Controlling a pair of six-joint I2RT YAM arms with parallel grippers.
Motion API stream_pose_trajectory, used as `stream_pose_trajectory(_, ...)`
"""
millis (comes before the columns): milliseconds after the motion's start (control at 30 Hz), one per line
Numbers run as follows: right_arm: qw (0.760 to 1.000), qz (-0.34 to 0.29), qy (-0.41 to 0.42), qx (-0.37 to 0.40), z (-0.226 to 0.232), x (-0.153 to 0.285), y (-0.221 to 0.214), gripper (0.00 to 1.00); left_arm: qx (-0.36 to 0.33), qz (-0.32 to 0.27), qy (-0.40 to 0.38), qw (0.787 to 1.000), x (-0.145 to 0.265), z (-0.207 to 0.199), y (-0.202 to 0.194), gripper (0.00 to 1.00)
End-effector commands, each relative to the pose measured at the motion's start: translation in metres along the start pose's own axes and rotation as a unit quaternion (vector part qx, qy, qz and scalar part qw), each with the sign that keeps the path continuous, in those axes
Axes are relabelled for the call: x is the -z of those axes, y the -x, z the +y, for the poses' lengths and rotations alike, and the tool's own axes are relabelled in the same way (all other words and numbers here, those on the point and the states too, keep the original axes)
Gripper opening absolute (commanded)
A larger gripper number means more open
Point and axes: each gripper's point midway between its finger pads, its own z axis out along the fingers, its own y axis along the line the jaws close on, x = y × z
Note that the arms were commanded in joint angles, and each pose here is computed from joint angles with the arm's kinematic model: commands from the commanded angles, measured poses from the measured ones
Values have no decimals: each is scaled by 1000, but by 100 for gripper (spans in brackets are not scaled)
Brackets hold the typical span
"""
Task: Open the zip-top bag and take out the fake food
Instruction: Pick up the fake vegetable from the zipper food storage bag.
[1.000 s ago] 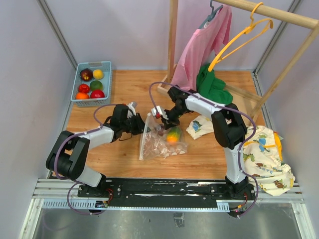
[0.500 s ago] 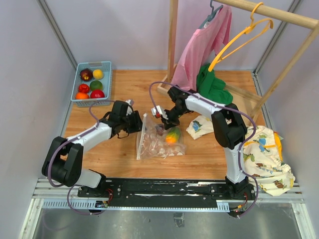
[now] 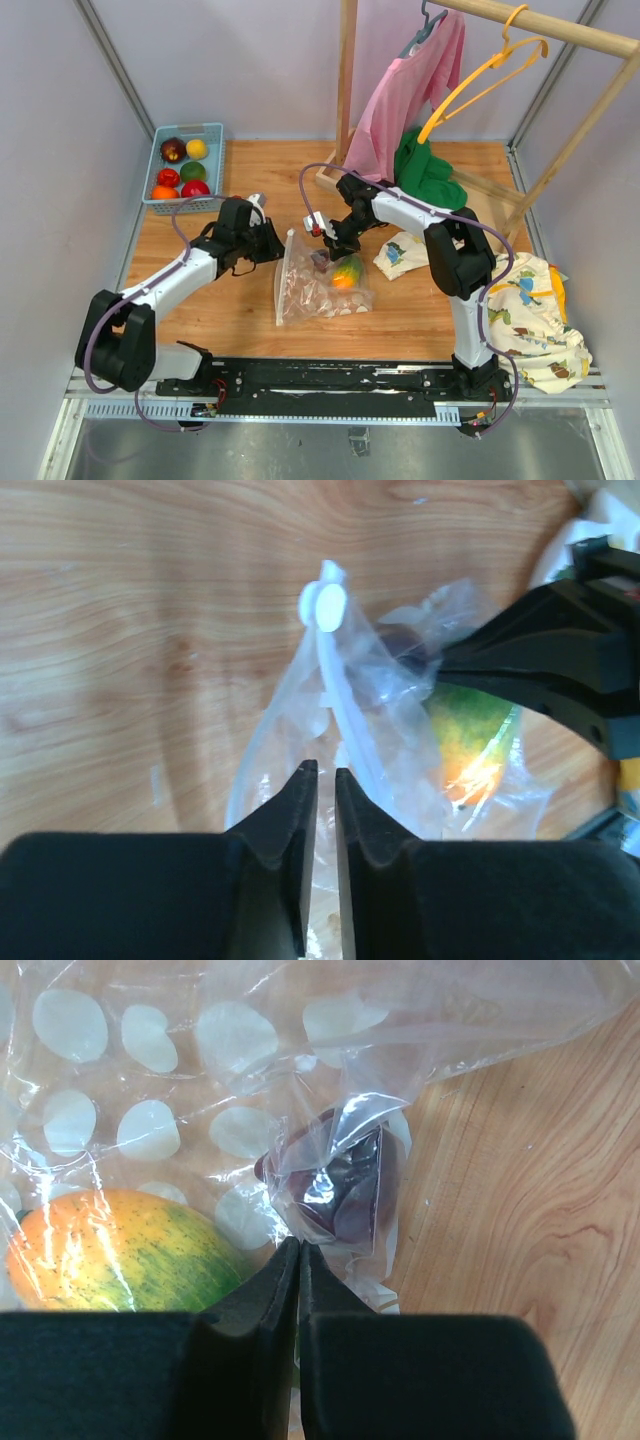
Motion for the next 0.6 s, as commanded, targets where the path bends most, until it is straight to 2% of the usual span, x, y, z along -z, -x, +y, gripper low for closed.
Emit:
stream_pose_trajectory(0, 1000, -15, 8, -2, 7, 1, 12, 4, 4, 23, -111, 994, -9, -34, -11, 15)
stream_pose_trajectory(267, 1000, -17, 20, 2, 14, -7, 17, 4, 30, 54, -187, 980, -32, -48, -27, 16)
stream_pose_trajectory(567, 999, -22, 30, 1, 19, -13, 23, 4, 50, 71, -192, 977, -54, -49, -35, 33)
